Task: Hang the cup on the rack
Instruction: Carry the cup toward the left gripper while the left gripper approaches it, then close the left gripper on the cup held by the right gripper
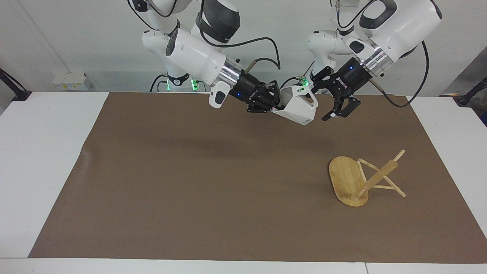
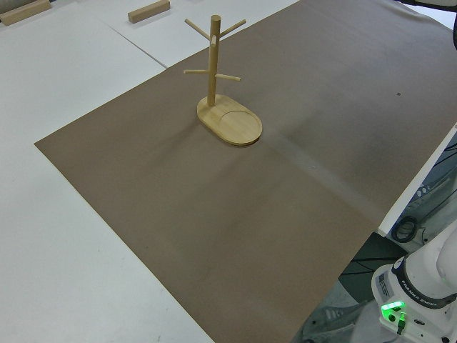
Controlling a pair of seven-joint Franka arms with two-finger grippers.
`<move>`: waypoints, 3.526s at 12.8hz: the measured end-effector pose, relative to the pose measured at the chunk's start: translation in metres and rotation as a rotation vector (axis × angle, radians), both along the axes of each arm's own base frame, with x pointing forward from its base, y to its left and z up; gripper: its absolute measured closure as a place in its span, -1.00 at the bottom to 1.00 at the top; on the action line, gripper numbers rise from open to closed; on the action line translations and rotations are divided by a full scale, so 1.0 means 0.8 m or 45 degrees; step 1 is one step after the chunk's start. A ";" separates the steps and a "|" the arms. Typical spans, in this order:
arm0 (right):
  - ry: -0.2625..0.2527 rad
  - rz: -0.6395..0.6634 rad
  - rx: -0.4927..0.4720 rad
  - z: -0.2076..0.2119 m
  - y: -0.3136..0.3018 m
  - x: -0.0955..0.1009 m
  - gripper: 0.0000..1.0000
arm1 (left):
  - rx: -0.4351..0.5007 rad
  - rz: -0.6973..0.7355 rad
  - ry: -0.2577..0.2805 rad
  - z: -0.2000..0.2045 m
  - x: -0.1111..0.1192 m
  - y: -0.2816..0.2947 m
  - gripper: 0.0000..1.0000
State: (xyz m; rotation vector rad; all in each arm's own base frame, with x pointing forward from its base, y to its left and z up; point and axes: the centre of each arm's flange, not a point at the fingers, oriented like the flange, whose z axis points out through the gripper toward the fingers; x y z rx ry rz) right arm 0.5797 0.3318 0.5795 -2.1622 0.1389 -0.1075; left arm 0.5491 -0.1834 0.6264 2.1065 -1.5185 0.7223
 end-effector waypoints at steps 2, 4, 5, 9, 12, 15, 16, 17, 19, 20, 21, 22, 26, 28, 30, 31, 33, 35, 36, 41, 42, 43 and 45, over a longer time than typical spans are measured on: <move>0.000 0.000 0.000 0.000 0.000 0.000 0.90 | 0.000 -0.016 0.004 -0.003 0.003 -0.010 -1.00; 0.004 -0.003 0.001 0.000 0.000 0.000 0.90 | 0.000 -0.046 0.005 -0.004 -0.001 -0.027 -1.00; 0.005 -0.003 0.001 0.000 0.000 0.000 0.90 | -0.001 -0.058 -0.003 -0.004 -0.004 -0.036 -1.00; 0.009 -0.006 -0.005 -0.003 -0.002 0.000 0.90 | 0.012 -0.069 -0.045 -0.004 -0.005 -0.056 -1.00; 0.012 -0.006 -0.007 -0.004 -0.003 0.000 0.90 | 0.020 -0.073 -0.047 -0.005 -0.005 -0.057 -1.00; 0.021 0.000 -0.014 -0.009 -0.002 -0.001 0.90 | 0.141 -0.111 -0.107 -0.005 -0.008 -0.064 -0.61; 0.024 -0.001 -0.016 -0.010 -0.004 -0.001 0.90 | 0.177 -0.124 -0.130 -0.004 -0.009 -0.069 -0.59; 0.023 0.000 -0.017 -0.011 -0.005 0.000 0.90 | 0.190 -0.129 -0.140 -0.004 -0.010 -0.072 -0.57; 0.024 0.000 -0.018 -0.012 -0.005 0.000 0.90 | 0.192 -0.131 -0.141 -0.005 -0.009 -0.072 -0.57; 0.024 0.000 -0.018 -0.012 -0.005 0.000 0.90 | 0.193 -0.131 -0.140 -0.005 -0.009 -0.072 -0.57; 0.024 0.000 -0.018 -0.012 -0.005 0.000 0.90 | 0.193 -0.131 -0.140 -0.005 -0.009 -0.072 -0.57; 0.024 0.000 -0.019 -0.012 -0.005 0.000 0.90 | 0.193 -0.131 -0.140 -0.006 -0.009 -0.072 -0.57; 0.028 0.002 -0.022 -0.015 -0.005 -0.001 0.90 | 0.194 -0.130 -0.131 -0.009 -0.010 -0.072 -0.57; 0.031 0.003 -0.024 -0.017 -0.005 -0.001 0.90 | 0.194 -0.122 -0.120 -0.011 -0.010 -0.072 -0.57; 0.036 0.005 -0.027 -0.019 -0.005 -0.001 0.90 | 0.195 -0.117 -0.109 -0.014 -0.010 -0.073 -0.57; 0.039 0.007 -0.028 -0.020 -0.005 -0.001 0.90 | 0.195 -0.115 -0.105 -0.015 -0.010 -0.073 -0.57; 0.043 0.007 -0.028 -0.021 -0.005 -0.002 0.90 | 0.195 -0.112 -0.100 -0.016 -0.011 -0.073 -0.57; 0.047 0.008 -0.028 -0.021 -0.004 -0.002 0.90 | 0.195 -0.109 -0.095 -0.016 -0.012 -0.072 -0.57; 0.050 0.010 -0.028 -0.021 -0.004 -0.002 0.90 | 0.195 -0.108 -0.090 -0.016 -0.012 -0.072 -0.57; 0.069 0.022 -0.028 -0.022 0.001 -0.006 0.90 | 0.198 -0.087 -0.034 -0.015 -0.016 -0.066 -0.57; 0.070 0.022 -0.028 -0.022 0.002 -0.006 0.90 | 0.197 -0.079 -0.024 -0.015 -0.016 -0.066 -0.57; 0.071 0.023 -0.028 -0.022 0.002 -0.007 0.90 | 0.197 -0.073 -0.015 -0.015 -0.017 -0.066 -0.57; 0.073 0.025 -0.028 -0.022 0.003 -0.008 0.90 | 0.197 -0.067 -0.003 -0.015 -0.018 -0.064 -0.57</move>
